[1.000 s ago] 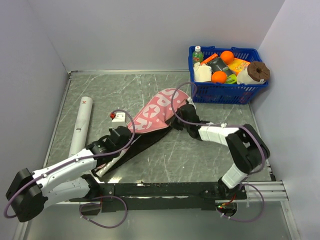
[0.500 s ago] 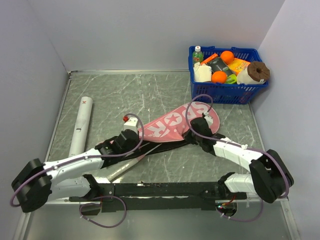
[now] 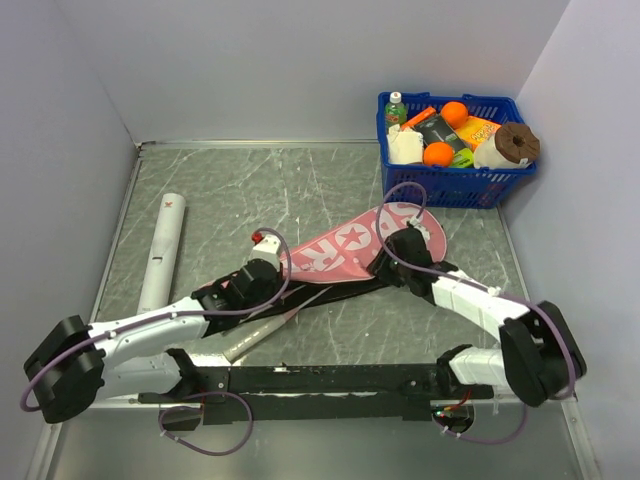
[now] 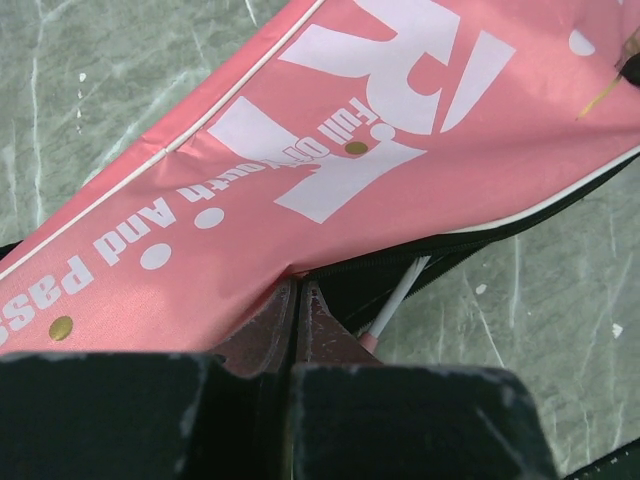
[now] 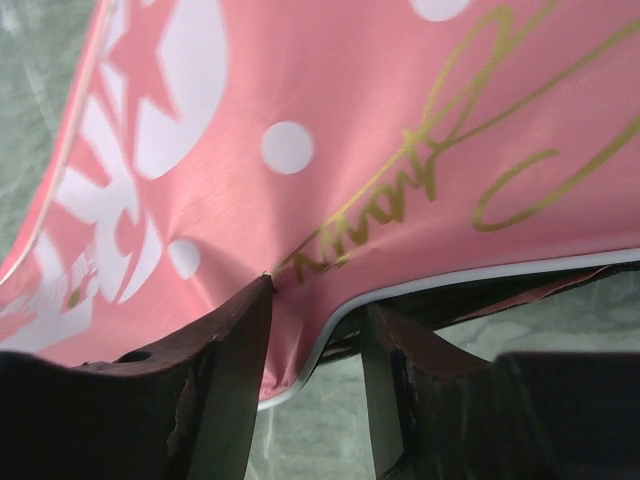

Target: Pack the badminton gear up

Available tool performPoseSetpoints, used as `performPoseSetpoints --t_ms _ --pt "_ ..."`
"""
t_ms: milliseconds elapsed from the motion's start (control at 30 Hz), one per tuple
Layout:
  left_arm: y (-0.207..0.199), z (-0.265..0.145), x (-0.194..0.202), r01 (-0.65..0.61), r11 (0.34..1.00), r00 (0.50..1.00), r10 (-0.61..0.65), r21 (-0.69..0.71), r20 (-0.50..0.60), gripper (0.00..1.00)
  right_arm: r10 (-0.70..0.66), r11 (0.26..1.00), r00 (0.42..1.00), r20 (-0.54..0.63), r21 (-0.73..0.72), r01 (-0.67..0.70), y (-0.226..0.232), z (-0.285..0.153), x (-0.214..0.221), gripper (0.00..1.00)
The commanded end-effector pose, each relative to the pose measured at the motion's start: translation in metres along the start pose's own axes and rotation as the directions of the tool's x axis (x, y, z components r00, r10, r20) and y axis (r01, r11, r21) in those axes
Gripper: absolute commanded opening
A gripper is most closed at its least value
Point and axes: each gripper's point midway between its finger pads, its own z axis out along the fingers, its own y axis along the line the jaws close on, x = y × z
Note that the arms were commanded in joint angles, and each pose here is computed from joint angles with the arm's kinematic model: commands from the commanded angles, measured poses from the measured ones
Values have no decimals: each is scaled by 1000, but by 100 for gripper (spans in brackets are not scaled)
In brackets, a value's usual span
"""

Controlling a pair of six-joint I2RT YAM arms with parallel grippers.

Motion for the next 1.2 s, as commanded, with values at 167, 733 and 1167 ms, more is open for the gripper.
performPoseSetpoints --t_ms 167,733,1167 --pt "-43 -23 -18 34 986 999 -38 162 22 29 -159 963 981 -114 -236 129 33 -45 58 50" --pt "88 -16 -75 211 924 976 -179 -320 125 37 -420 840 885 -202 -455 295 86 -66 166 39" --pt "175 35 -39 253 785 944 -329 -565 -35 24 -662 699 739 -122 -455 551 138 -66 226 13"
